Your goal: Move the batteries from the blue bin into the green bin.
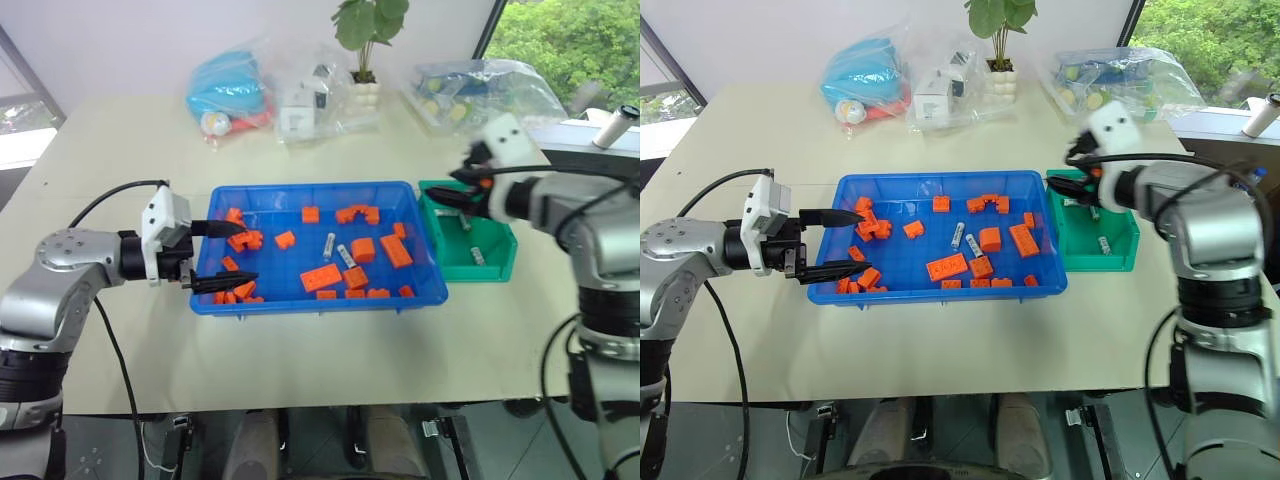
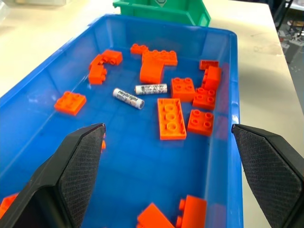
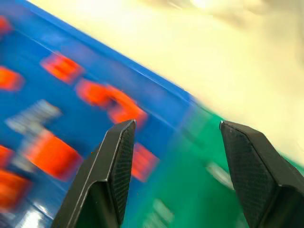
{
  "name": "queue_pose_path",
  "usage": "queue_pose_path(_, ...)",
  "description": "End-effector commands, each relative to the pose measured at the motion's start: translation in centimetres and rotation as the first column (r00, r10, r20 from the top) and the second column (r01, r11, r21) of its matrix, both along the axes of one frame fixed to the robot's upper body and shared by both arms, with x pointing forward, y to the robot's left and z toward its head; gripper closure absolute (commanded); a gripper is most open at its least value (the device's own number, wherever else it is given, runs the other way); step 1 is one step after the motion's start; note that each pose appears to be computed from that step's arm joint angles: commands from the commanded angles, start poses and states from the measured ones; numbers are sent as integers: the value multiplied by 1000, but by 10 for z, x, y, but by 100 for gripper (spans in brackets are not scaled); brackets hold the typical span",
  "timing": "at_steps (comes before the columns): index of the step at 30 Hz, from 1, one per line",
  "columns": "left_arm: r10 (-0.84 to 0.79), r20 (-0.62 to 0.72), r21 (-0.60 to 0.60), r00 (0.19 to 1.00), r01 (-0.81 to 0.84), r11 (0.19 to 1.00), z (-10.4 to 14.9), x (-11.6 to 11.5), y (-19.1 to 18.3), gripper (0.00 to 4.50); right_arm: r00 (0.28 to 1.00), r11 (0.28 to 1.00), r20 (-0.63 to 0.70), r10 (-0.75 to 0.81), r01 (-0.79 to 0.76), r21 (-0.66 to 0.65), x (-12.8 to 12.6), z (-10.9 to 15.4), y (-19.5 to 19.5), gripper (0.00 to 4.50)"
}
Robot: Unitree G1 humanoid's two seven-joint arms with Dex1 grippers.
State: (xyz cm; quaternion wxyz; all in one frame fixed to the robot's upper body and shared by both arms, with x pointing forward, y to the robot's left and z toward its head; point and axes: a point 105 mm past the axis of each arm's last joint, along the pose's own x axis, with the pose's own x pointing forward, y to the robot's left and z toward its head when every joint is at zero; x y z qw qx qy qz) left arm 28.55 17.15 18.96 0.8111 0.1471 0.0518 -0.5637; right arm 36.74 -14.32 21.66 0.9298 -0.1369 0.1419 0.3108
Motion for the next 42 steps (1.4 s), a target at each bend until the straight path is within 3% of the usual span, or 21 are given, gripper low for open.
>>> queue_pose_path(1,5,49,4,999,-5,1000,9,-3,1,0,996,996,-30,86,-86,6,-2,-14,43,164)
queue_pose_path(8,34,53,2,998,-34,999,9,-8,4,0,982,998,-180,61,-56,29,6,-54,74,164)
queue_pose_path(26,59,51,4,997,-60,998,8,-10,8,0,948,998,-310,68,-59,38,4,-97,103,164)
queue_pose_path(29,57,54,1,997,-57,998,9,-9,7,0,948,997,-310,73,-64,40,2,-99,104,245)
queue_pose_path(33,52,53,0,997,-52,999,9,-8,7,0,949,996,-303,84,-72,50,1,-95,106,436)
queue_pose_path(38,44,49,-1,998,-44,999,7,-7,4,0,958,992,-270,93,-65,111,2,-71,99,445)
queue_pose_path(42,29,40,-11,999,-29,1000,5,-6,-1,0,986,984,-161,36,-6,180,9,-13,59,445)
